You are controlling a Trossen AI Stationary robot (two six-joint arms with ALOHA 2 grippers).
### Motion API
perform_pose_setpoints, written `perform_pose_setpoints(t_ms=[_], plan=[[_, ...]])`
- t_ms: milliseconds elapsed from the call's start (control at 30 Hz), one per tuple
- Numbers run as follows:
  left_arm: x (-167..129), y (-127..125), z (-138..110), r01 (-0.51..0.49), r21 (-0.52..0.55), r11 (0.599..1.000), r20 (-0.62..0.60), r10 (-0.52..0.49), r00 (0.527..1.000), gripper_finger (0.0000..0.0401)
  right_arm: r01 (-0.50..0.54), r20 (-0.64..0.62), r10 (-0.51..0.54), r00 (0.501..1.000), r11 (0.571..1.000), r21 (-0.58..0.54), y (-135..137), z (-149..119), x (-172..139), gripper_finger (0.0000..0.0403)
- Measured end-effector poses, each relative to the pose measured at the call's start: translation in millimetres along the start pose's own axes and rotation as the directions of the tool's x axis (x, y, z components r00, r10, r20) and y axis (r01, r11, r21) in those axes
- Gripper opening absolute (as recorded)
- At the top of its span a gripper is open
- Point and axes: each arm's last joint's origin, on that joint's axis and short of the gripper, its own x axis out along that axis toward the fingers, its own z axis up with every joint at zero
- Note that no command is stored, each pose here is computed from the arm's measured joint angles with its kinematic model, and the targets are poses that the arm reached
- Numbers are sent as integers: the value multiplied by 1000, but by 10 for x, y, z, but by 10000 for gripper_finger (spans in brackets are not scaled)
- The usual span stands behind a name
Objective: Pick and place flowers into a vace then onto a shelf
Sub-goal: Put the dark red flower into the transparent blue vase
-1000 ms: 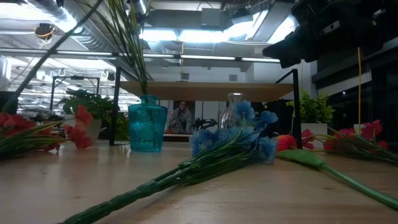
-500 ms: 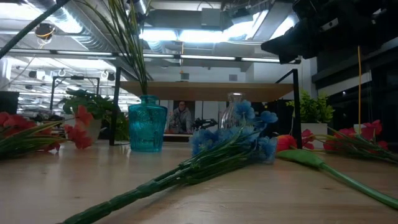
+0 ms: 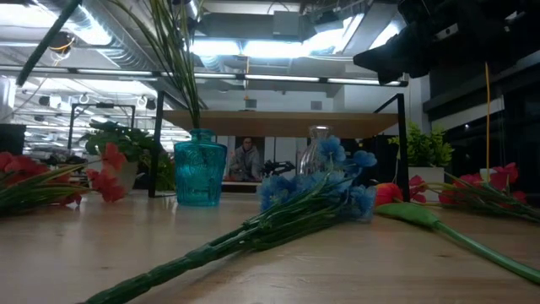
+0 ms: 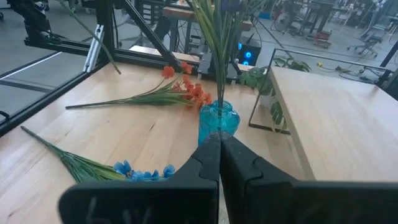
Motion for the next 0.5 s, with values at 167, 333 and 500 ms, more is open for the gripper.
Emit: perform_pose_setpoints(t_ms=[167,333,500], plan=[[22,2,147,62,93,994,99,-71,993,3,0,0,0,1000,1000,0,0,0,0,5],[27,15,177,70,125,990,117,-85,989,3,0,-1,0,1000,1000,0,0,-1,0,5],[62,27,210,146,146,978,147,-168,975,3,0,-1,0,1000,1000,0,0,-1,0,5]])
